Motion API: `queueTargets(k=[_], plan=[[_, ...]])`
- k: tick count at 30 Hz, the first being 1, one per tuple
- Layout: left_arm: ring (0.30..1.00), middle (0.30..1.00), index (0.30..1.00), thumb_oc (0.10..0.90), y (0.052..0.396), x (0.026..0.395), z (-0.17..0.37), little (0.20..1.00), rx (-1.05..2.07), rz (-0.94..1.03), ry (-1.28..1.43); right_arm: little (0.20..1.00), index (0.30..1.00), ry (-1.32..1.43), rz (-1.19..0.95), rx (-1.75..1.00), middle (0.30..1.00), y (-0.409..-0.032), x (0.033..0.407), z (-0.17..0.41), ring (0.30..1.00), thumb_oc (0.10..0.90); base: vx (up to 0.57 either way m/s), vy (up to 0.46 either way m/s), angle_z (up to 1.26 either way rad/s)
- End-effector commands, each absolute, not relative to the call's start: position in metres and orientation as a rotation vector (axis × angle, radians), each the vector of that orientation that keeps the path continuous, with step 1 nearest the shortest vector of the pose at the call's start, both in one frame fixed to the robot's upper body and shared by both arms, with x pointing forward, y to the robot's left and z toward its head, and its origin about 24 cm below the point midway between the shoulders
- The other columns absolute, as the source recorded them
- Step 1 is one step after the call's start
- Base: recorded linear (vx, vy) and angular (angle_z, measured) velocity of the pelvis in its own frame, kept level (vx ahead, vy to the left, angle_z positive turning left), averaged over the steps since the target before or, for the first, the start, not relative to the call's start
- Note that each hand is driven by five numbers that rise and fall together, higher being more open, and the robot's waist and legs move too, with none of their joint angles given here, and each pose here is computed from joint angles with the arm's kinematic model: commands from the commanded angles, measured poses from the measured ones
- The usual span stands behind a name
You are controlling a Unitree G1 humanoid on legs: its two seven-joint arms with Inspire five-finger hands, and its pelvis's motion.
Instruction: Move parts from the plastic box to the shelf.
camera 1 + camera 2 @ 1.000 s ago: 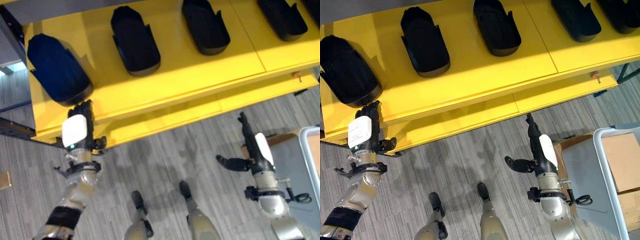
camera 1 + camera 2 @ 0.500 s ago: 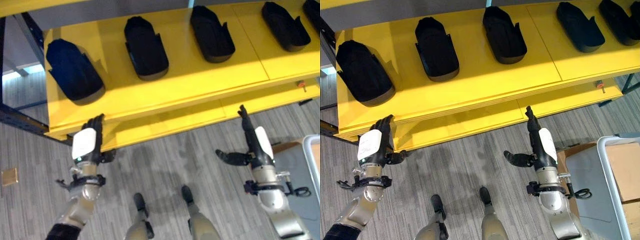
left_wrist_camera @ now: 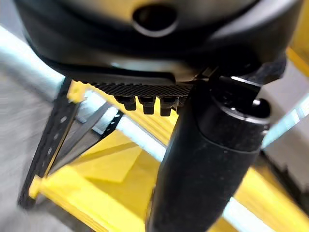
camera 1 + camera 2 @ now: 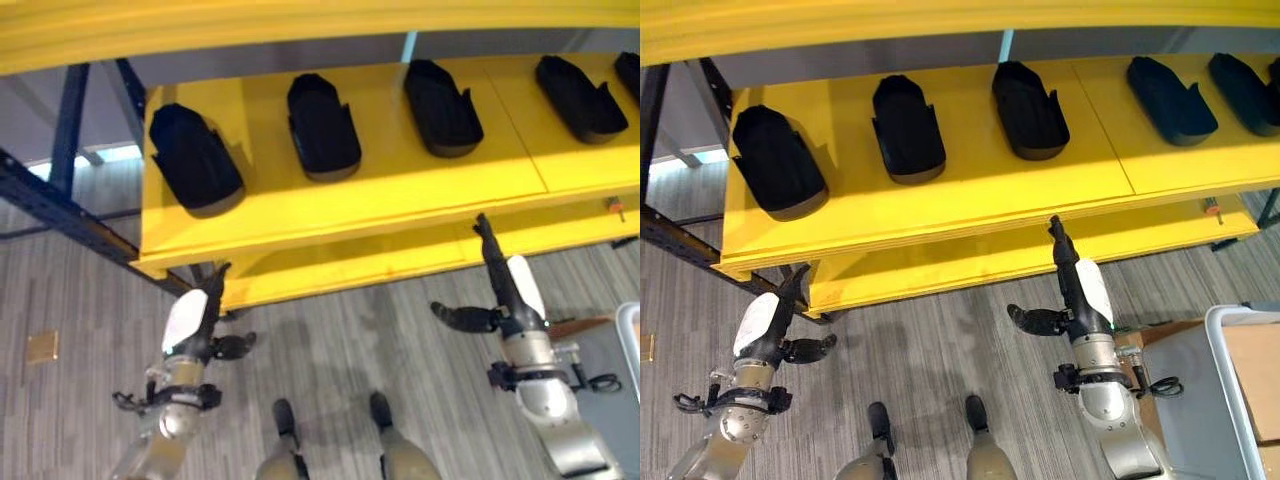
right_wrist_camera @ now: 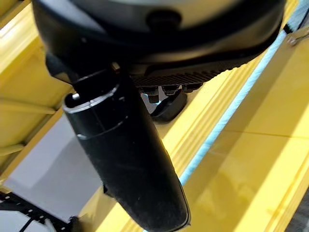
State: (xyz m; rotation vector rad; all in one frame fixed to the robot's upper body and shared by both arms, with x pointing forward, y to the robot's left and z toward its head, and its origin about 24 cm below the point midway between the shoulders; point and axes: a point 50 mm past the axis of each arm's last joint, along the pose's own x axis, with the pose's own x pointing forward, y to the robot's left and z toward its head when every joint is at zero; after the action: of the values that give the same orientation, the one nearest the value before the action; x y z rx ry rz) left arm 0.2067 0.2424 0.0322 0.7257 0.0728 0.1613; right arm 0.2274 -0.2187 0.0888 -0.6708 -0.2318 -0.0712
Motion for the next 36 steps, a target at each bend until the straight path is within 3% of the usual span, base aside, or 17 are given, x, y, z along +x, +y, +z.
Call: queueTargets(k=[1,8,22,36], plan=[[1.0,1.0,1.0,0.9,0.235,0.218,0.053,1.0,0.497,0.149,-0.067,1.0,1.0,-0.38,-0.116,-0.609,1.0,-0.222,0.228,0.117,1.0,0.9,0.0,0.016,0.06],[1.0,1.0,1.0,0.9,0.225,0.207,0.036,1.0,0.096,0.079,0.022,1.0,1.0,-0.319,-0.045,-0.532,1.0,-0.216,0.224,0.106,1.0,0.9,-0.01,0.04,0.04],[1.0,1.0,1.0,0.9,0.249,0.201,0.05,1.0,0.235,0.143,-0.008,1.0,1.0,-0.358,-0.02,-0.56,1.0,-0.217,0.226,0.118,1.0,0.9,0.02,0.121,0.1],[1.0,1.0,1.0,0.9,0.225,0.218,0.061,1.0,0.238,0.058,-0.092,1.0,1.0,-0.36,0.054,-0.556,1.0,-0.209,0.226,0.116,1.0,0.9,0.09,0.068,-0.21]])
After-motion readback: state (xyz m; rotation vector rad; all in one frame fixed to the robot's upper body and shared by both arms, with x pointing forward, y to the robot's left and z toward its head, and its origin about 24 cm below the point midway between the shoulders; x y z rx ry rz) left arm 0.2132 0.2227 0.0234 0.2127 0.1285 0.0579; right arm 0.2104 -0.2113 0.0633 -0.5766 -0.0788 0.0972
